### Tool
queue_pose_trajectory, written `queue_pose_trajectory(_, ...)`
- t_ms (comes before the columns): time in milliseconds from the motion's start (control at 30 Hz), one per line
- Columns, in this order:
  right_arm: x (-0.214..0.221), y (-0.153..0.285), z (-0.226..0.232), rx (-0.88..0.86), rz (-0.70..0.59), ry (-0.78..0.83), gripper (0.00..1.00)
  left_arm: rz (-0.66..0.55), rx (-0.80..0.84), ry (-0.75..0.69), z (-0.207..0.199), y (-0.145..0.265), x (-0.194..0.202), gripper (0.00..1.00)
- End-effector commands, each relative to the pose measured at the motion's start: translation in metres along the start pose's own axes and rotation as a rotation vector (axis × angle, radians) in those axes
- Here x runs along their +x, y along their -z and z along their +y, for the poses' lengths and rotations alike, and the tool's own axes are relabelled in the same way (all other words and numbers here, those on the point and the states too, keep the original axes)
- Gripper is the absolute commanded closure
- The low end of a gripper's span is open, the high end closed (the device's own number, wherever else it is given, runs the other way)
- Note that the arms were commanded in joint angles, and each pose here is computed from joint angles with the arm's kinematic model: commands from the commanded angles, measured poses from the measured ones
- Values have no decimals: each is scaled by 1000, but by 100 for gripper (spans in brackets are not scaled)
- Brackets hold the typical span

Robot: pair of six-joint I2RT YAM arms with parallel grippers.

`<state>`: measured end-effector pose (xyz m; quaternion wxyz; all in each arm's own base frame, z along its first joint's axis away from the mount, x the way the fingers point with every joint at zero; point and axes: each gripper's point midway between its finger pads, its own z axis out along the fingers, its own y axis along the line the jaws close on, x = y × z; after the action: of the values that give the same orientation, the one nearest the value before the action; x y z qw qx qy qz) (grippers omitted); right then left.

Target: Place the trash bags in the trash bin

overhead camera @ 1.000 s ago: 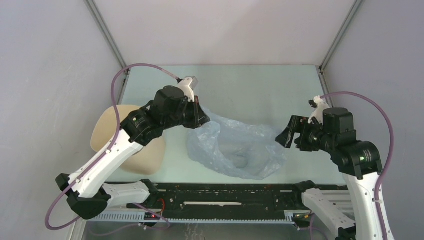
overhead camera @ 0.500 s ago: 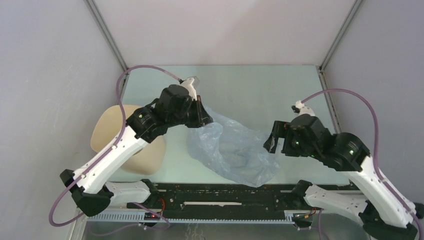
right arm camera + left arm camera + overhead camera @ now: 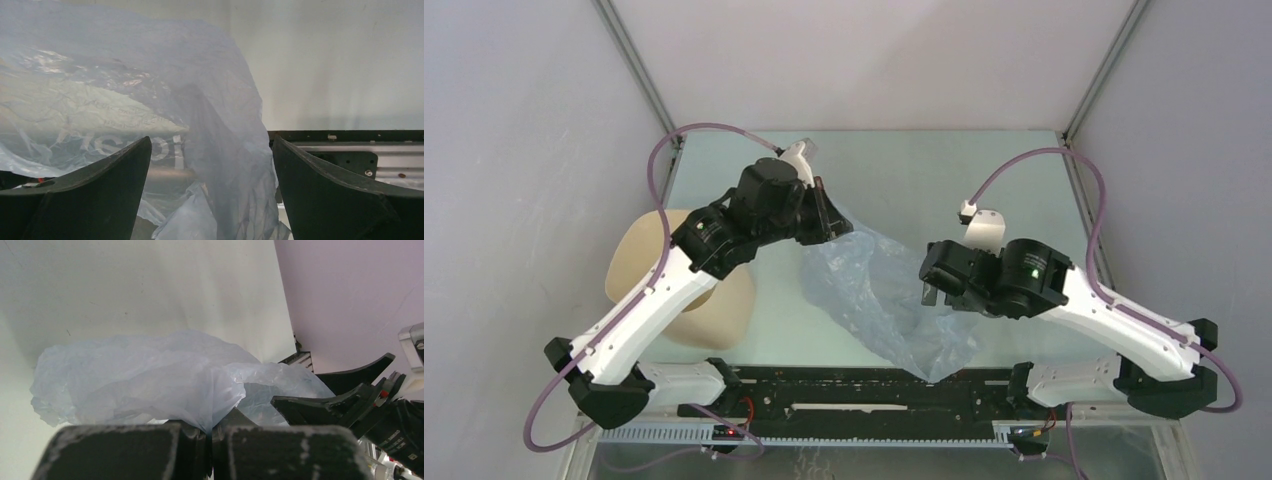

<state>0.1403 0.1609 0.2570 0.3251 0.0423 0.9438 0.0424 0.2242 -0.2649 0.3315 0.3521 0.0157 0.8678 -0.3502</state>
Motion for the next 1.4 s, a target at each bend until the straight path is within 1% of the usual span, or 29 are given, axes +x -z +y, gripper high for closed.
queue_pose_trajectory(0, 2, -4, -14, 97, -46, -3, 0, -89, 36, 27, -13, 15, -27, 100)
queue_pose_trajectory(167, 15, -5, -17, 88, -29, -2, 0, -136, -11, 32, -3, 13, -38, 100)
queue_pose_trajectory(233, 14, 0, -20, 61, -34, -16, 0, -155, -23, 39, 1, 13, -44, 100)
queue_pose_trajectory(400, 9, 6, -26, 10, -69, 11, 2, -209, -37, 51, 8, 15, -61, 100)
queue_pose_trajectory(567, 0, 15, -28, -68, -110, -65, 18, -228, -30, 52, 9, 15, -72, 100)
queue_pose_trajectory(700, -7, 18, -23, -140, -146, -102, 27, -221, -4, 69, 5, 10, -75, 100)
queue_pose_trajectory(767, -12, 18, -23, -164, -182, -97, 37, -203, 41, 71, -4, 10, -76, 100)
queue_pose_trajectory(900, -23, 23, -32, -176, -234, -110, 60, -181, 62, 56, -11, 12, -75, 100)
queue_pose_trajectory(933, -25, 23, -36, -175, -248, -120, 62, -179, 73, 54, -13, 13, -75, 100)
queue_pose_trajectory(967, -26, 23, -38, -171, -258, -122, 62, -177, 75, 54, -13, 14, -75, 100)
queue_pose_trajectory(1000, -29, 23, -41, -166, -272, -122, 59, -177, 81, 54, -14, 16, -74, 100)
queue_pose_trajectory(1033, -31, 23, -44, -161, -285, -116, 52, -178, 85, 55, -15, 17, -74, 100)
queue_pose_trajectory(1100, -36, 21, -45, -158, -303, -97, 43, -175, 92, 58, -15, 20, -72, 100)
queue_pose_trajectory(1200, -41, 14, -52, -120, -317, -81, 23, -167, 98, 60, -15, 21, -68, 100)
queue_pose_trajectory(1233, -41, 10, -53, -112, -317, -76, 19, -166, 97, 59, -14, 22, -67, 100)
queue_pose_trajectory(1300, -44, 4, -54, -112, -314, -115, 18, -162, 95, 59, -13, 22, -65, 100)
queue_pose_trajectory(1367, -43, 0, -45, -155, -300, -132, 19, -156, 102, 65, -15, 23, -64, 100)
